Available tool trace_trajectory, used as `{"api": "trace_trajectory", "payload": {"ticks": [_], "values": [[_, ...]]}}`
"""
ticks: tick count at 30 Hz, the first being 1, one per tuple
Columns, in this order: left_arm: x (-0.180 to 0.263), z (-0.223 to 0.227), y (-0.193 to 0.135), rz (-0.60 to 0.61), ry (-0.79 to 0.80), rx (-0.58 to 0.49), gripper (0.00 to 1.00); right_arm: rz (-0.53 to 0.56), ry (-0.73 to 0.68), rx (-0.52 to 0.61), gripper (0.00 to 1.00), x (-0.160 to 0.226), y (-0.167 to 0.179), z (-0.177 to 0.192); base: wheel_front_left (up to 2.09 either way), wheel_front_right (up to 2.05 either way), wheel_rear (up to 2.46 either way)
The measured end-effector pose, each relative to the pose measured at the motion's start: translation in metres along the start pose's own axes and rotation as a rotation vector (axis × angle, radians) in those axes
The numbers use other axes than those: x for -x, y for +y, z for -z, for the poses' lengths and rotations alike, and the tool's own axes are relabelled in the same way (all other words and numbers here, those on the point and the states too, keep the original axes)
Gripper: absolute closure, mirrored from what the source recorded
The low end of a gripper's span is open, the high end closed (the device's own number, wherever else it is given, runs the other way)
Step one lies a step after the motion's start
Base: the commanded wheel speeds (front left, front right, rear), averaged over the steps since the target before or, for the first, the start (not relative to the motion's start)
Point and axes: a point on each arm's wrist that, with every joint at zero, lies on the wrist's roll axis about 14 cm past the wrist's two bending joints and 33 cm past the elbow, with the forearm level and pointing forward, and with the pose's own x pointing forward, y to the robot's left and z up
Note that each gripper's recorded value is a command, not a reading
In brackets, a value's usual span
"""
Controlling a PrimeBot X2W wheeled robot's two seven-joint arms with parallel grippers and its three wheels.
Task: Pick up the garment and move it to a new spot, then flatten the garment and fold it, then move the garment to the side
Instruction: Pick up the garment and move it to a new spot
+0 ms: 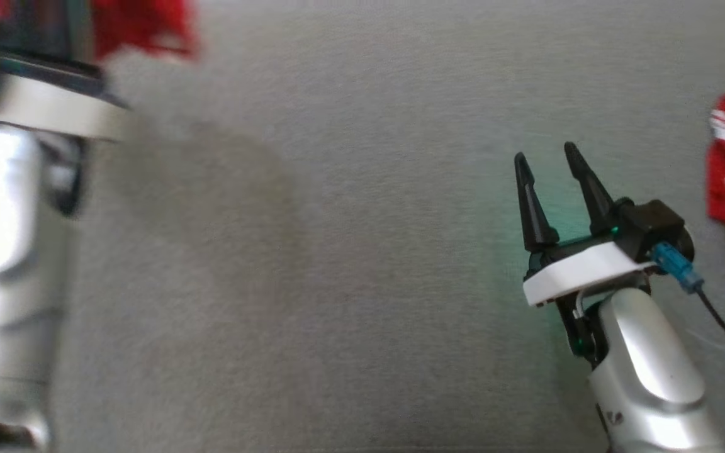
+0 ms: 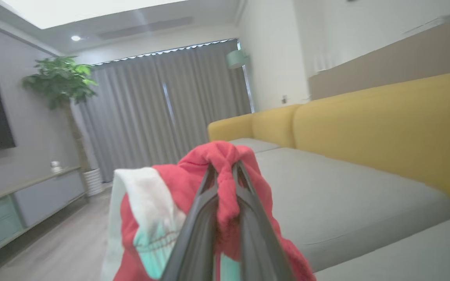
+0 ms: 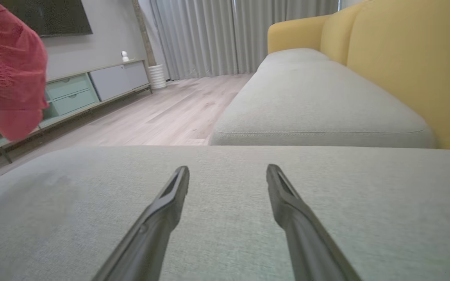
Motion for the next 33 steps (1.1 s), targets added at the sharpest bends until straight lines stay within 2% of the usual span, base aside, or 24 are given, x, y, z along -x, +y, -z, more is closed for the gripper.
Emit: {"api": "trace_trajectory", "payload": {"ticks": [5, 11, 16, 17, 18, 19, 23, 24, 29, 33], "values": [[-0.005, 0.005, -0.114, 0.218, -0.007, 0.164, 1.00, 0.082, -0.008, 0.002, 0.00, 0.027, -0.024, -0.007, 0.00, 0.00, 0.00], [0.009, 0.008, -0.233, 0.442, 0.032, 0.346, 1.00, 0.188, -0.029, 0.012, 0.00, 0.057, -0.056, -0.018, 0.00, 0.00, 0.00], [0.023, 0.012, -0.282, 0.527, 0.072, 0.439, 1.00, 0.251, -0.032, 0.012, 0.00, 0.075, -0.074, -0.020, 0.00, 0.00, 0.00], [0.028, 0.019, -0.288, 0.536, 0.099, 0.447, 0.91, 0.262, -0.030, 0.012, 0.00, 0.079, -0.077, -0.020, 0.00, 0.00, 0.00], [0.034, 0.028, -0.293, 0.541, 0.129, 0.454, 0.08, 0.273, -0.026, 0.011, 0.00, 0.083, -0.079, -0.018, 0.00, 0.00, 0.00], [0.040, 0.038, -0.296, 0.541, 0.160, 0.457, 0.00, 0.282, -0.020, 0.006, 0.00, 0.087, -0.081, -0.015, 0.00, 0.00, 0.00], [0.056, 0.073, -0.277, 0.438, 0.261, 0.459, 0.00, 0.286, -0.010, -0.006, 0.00, 0.091, -0.080, -0.010, 0.00, 0.00, 0.00], [0.061, 0.084, -0.258, 0.364, 0.288, 0.461, 0.00, 0.276, -0.016, -0.007, 0.00, 0.088, -0.077, -0.012, 0.00, 0.00, 0.00], [0.081, 0.097, -0.203, 0.178, 0.304, 0.417, 0.00, 0.235, -0.036, -0.010, 0.00, 0.078, -0.064, -0.019, 0.00, 0.00, 0.00], [0.112, 0.106, -0.153, 0.020, 0.323, 0.349, 0.00, 0.206, -0.059, -0.012, 0.00, 0.073, -0.054, -0.026, 0.00, 0.00, 0.00]]}}
